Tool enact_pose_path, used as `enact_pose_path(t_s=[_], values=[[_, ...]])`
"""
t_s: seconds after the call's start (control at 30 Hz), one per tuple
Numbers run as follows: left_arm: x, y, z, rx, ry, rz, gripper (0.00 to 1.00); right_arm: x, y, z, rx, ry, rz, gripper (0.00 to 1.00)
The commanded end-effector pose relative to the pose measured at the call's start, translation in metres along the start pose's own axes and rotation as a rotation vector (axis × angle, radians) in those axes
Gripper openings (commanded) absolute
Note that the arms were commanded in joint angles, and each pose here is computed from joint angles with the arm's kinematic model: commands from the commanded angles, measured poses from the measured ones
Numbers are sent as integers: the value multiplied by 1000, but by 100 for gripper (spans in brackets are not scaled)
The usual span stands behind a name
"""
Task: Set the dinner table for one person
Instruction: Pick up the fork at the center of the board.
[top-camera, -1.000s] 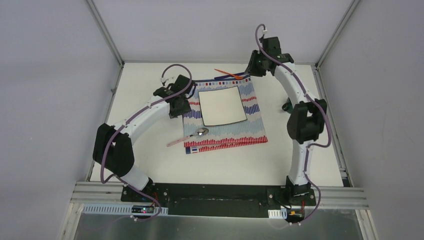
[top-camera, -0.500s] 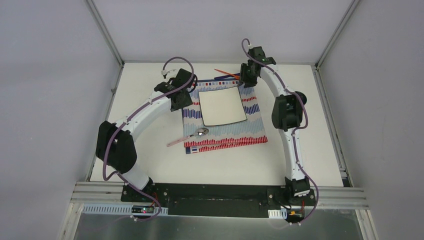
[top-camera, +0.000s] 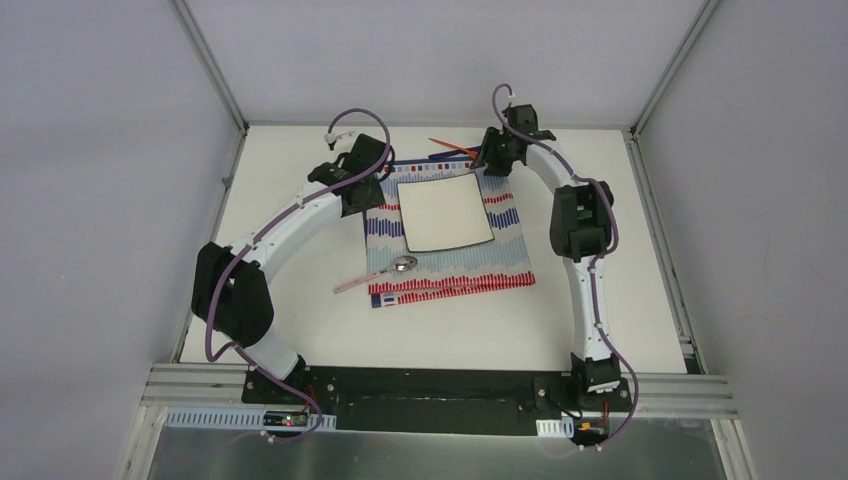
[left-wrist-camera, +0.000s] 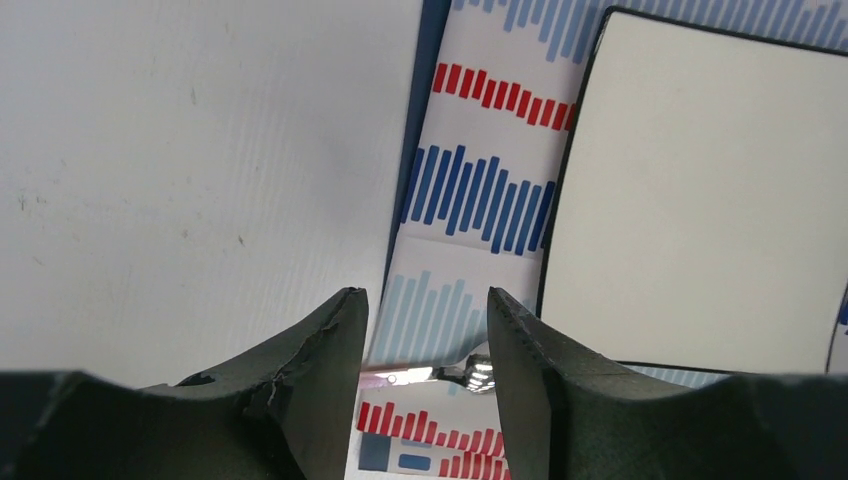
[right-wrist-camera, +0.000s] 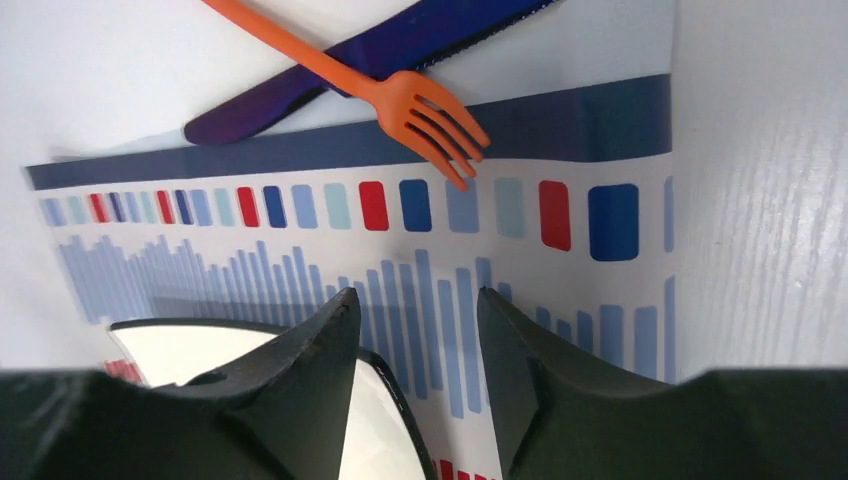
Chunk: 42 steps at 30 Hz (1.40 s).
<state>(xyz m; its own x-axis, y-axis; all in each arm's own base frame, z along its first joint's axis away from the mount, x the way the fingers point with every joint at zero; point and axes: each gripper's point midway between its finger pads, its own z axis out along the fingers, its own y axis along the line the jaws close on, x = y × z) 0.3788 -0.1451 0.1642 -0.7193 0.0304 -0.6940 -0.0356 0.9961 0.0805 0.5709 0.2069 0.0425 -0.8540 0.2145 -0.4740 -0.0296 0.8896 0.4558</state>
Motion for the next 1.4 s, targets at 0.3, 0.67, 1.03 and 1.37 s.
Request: enact_pose_path(t_s=[0.3,0.67,1.03,1.37], values=[[-36,0,-7,-5,-121,21,49,-77,24,-4,-190,-209,171,50],[-29,1,3,-30,-102,39,49,-64,14,4,-163,-185,173,47],[-28,-2,6,-16,-103,33,49,-57,8,-26,-106,-213,118,48],[-26,-1,6,-18,-103,41,49,-50,4,-8,-116,-195,143,48]])
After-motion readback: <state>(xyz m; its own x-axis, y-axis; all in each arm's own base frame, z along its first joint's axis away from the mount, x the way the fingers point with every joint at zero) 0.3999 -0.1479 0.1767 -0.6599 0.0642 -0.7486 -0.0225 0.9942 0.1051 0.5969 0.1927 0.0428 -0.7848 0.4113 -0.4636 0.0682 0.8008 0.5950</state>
